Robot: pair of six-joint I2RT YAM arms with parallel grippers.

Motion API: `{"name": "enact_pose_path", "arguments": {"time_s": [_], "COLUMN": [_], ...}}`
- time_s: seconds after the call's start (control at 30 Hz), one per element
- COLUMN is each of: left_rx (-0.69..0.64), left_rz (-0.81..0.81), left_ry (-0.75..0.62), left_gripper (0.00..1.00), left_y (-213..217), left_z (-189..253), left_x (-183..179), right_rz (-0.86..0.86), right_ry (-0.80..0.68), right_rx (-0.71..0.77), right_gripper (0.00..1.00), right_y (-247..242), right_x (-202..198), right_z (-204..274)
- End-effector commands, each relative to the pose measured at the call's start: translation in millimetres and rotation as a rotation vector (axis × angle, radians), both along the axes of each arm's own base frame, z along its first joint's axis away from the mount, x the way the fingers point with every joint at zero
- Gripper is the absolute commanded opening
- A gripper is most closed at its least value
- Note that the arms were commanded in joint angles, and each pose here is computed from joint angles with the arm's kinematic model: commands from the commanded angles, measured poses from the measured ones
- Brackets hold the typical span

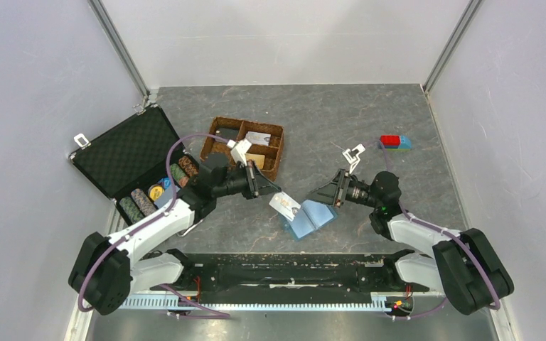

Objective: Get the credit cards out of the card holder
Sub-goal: Place the credit card in the storage box.

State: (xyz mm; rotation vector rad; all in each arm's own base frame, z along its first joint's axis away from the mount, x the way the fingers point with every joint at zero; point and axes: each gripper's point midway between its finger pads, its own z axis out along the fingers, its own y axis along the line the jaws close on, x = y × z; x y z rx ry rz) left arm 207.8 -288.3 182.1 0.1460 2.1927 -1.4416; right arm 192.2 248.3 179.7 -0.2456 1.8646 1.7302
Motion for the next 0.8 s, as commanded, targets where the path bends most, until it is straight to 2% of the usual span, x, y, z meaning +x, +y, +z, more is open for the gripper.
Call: {"name": "enact_pose_path", "arguments": {"time_s": [0.0, 0.3, 0.47, 0.77], "left_rx": [-0.119, -0.244, -0.254, -0.289], "left_rz": [0.119, 0.255, 0.252, 0.274], "left_ry": [-0.063, -0.114, -0.094, -0.073], "left_gripper": [0.02, 0.02, 0.02, 0.02], "left_y": [9.5, 20.7, 20.0, 21.5], "left_z": [39.3, 75.7, 74.1, 70.0], "left_x": [20.1, 32.5, 31.0, 31.5], "right_rz": [-0.103, -0.153, -0.122, -0.1], "right_ry": [-0.009, -0.003, -0.007, 0.022], "right_rx": [0.026, 0.108, 0.199, 0.246], "right_gripper": [0.47, 0.45, 0.44, 0.4], "right_y": [-4.4, -0.9, 6.7, 19.1], "right_x": [14.0, 20.7, 14.2, 14.2], "right_z": [9.1, 23.0, 41.1, 47.8]}}
